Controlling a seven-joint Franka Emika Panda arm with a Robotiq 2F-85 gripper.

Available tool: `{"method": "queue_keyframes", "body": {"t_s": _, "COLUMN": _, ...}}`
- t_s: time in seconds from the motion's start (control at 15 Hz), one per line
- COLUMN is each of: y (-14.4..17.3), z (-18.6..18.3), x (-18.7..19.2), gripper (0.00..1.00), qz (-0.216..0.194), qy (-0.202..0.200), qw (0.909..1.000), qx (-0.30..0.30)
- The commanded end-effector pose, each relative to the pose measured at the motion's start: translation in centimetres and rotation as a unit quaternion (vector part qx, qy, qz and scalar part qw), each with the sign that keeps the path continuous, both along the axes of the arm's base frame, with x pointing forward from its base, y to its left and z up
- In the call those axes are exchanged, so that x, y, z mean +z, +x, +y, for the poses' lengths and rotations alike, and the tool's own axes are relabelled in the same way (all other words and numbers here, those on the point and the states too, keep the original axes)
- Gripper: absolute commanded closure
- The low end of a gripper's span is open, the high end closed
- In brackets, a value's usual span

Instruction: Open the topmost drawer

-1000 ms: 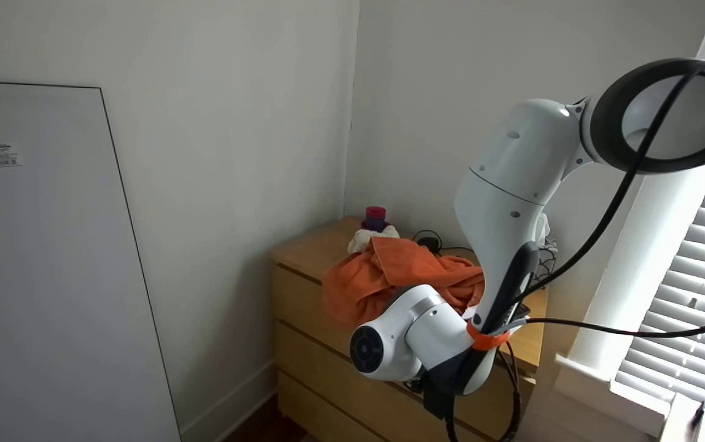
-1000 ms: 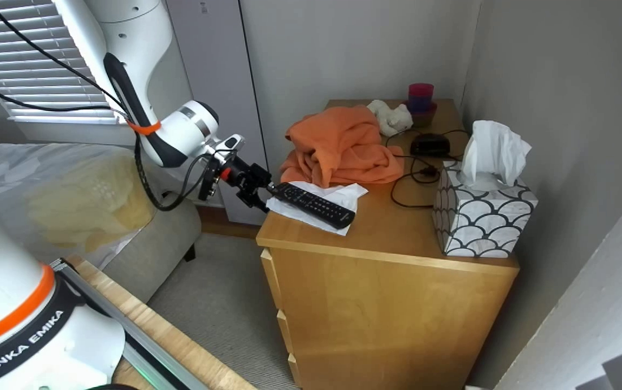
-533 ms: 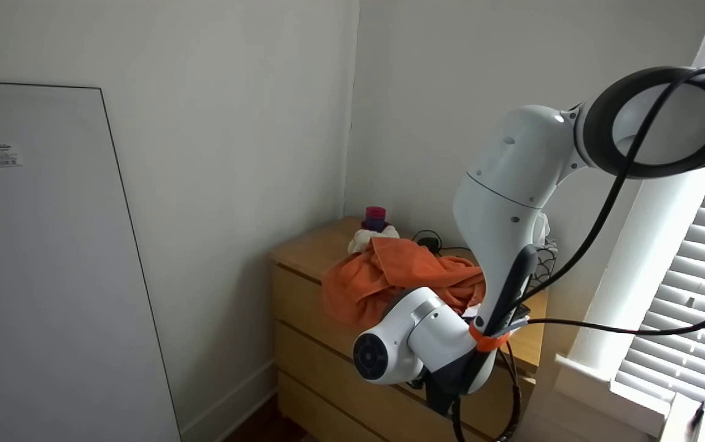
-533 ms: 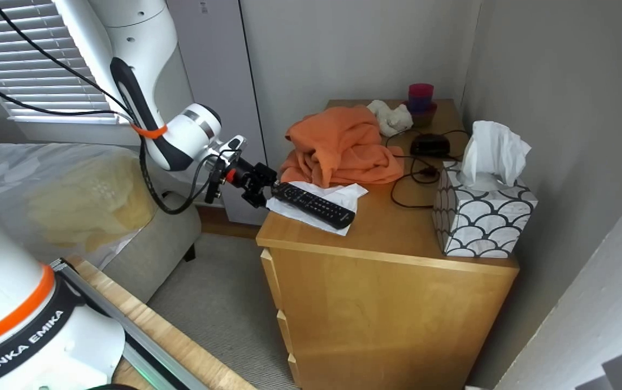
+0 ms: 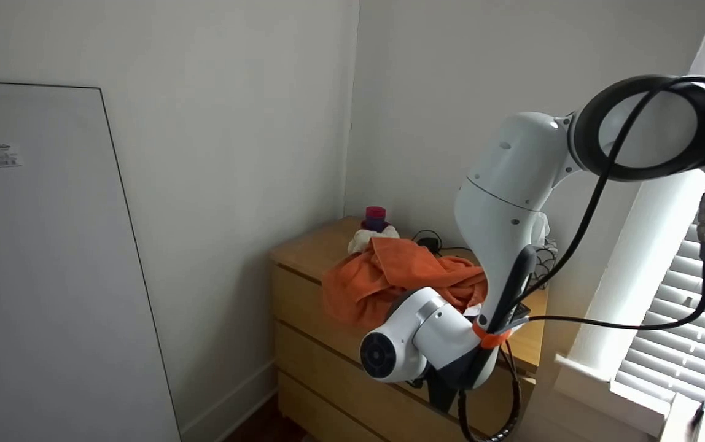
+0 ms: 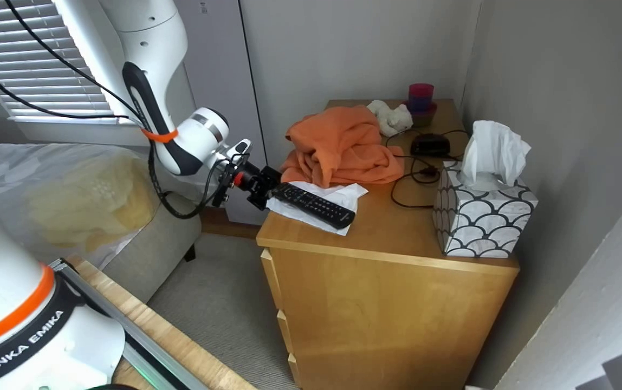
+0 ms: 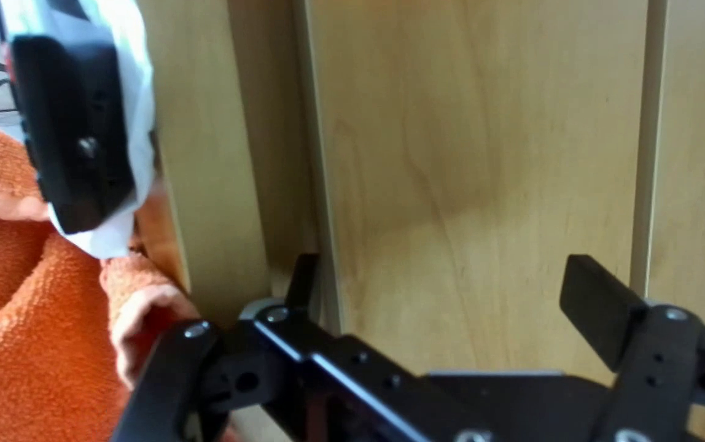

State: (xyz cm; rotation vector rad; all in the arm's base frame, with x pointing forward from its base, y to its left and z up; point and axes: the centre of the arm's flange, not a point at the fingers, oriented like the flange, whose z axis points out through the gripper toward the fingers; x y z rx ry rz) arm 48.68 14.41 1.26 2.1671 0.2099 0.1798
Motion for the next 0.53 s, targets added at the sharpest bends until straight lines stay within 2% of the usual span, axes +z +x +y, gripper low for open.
{"method": "queue_keyframes", "body": {"t_s": 0.0, "y": 0.2, "z": -1.0, "x": -1.3, "gripper": 0.0, "qz": 0.004, "qy": 0.037, "qw": 0.9993, "qx": 0.011}}
{"method": "queue_keyframes", "body": {"t_s": 0.47, "y": -1.4, "z": 0.5, "x": -0.7, "gripper": 0.0, "qz": 0.032, "qy": 0.097, "qw": 0.9943, "qx": 0.031}}
